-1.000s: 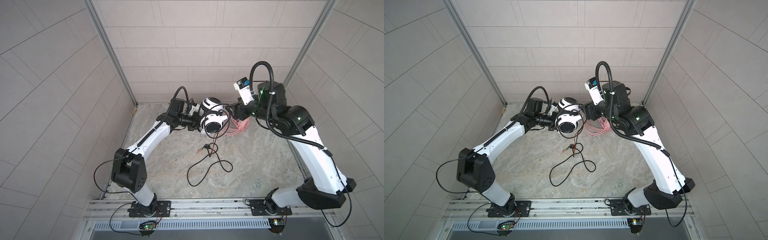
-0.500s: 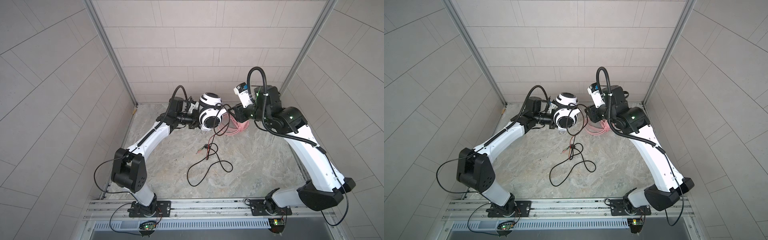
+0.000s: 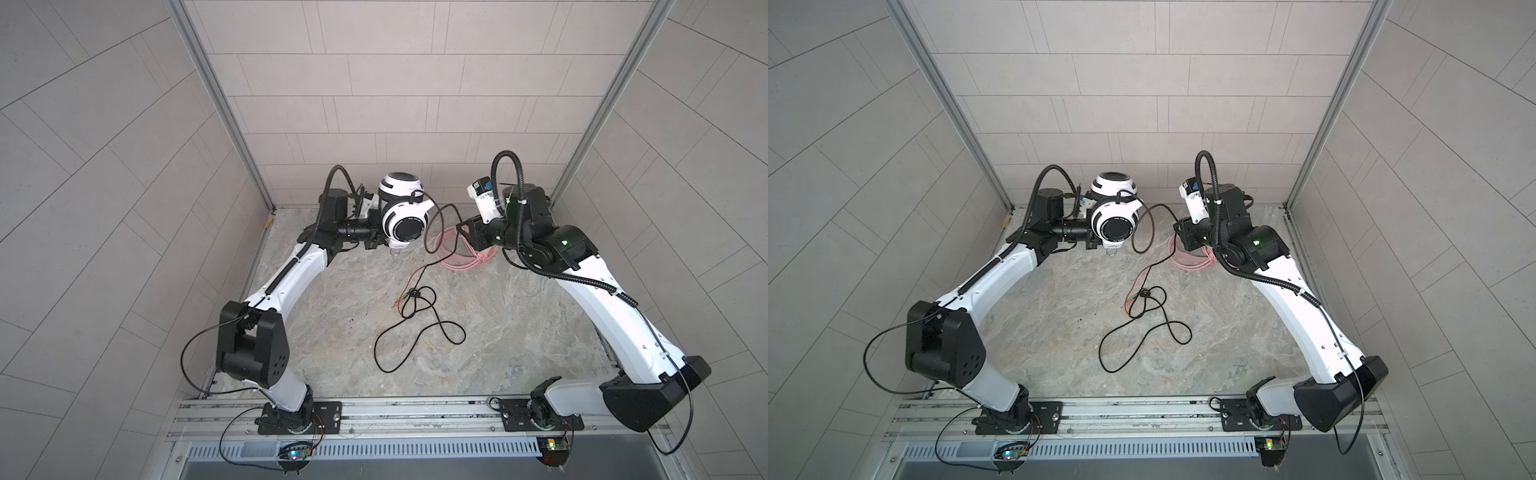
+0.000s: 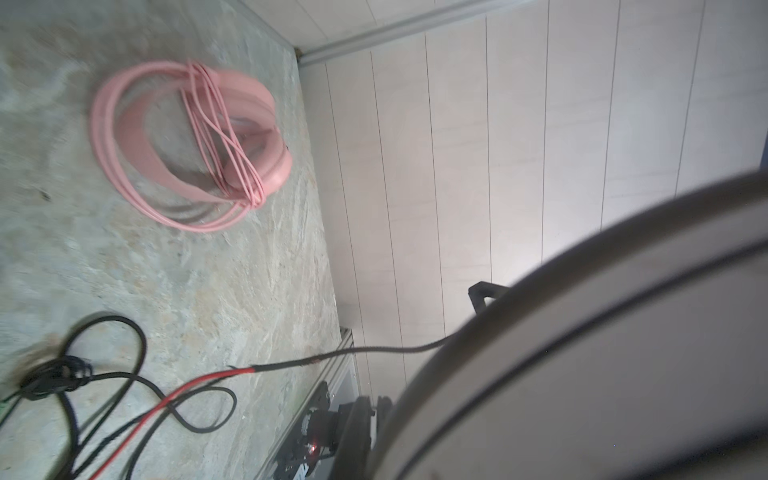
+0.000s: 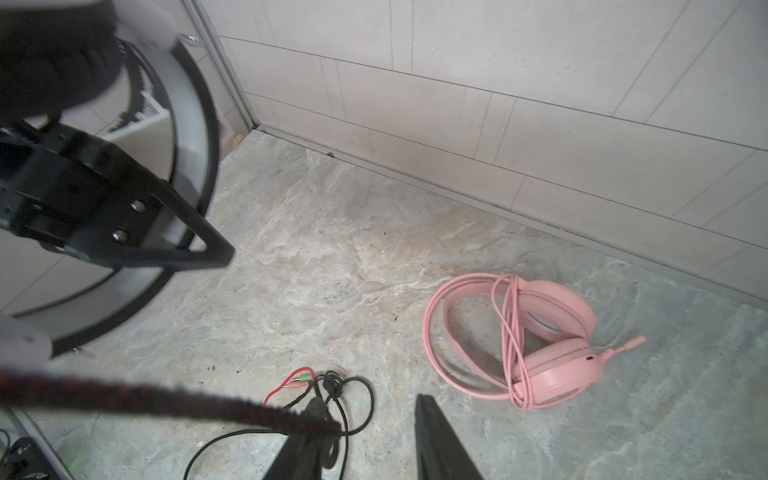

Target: Wrap the headphones

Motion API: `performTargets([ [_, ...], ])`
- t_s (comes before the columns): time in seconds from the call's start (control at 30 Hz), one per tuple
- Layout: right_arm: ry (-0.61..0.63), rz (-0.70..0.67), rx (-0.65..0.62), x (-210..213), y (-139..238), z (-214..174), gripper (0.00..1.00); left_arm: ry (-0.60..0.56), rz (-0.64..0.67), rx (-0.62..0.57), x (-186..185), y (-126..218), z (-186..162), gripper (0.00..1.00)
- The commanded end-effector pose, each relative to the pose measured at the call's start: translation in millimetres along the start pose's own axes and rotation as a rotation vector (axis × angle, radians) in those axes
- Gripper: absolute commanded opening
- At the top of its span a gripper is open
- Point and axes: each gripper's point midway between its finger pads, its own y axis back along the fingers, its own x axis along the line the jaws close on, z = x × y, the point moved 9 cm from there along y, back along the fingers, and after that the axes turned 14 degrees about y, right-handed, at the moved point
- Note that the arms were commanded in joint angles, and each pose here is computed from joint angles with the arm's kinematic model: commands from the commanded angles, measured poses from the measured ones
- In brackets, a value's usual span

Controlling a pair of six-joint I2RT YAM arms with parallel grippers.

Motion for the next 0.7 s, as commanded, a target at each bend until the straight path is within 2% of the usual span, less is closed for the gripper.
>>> performTargets([
  [0.0,-0.02,0.031,0.045,1,-15,-16,0.56,-0.057,-0.048,-0.142,-26,41,8,0.0],
  [0.13,-0.083,0.108,0.081,11,-47,-53,0.65,-0.066,-0.056,-0.268,-39,74,24,0.0],
  [0.27,-0.088,0.175,0.135,27,-72,-83,0.69,-0.088,-0.071,-0.385,-58,108,36,0.0],
  [0.43,-0.092,0.244,0.158,48,-100,-112,0.69,-0.114,-0.07,-0.456,-79,129,42,0.0],
  [0.67,-0.081,0.232,0.178,58,-144,-148,0.7,-0.156,-0.081,-0.523,-121,146,48,0.0],
])
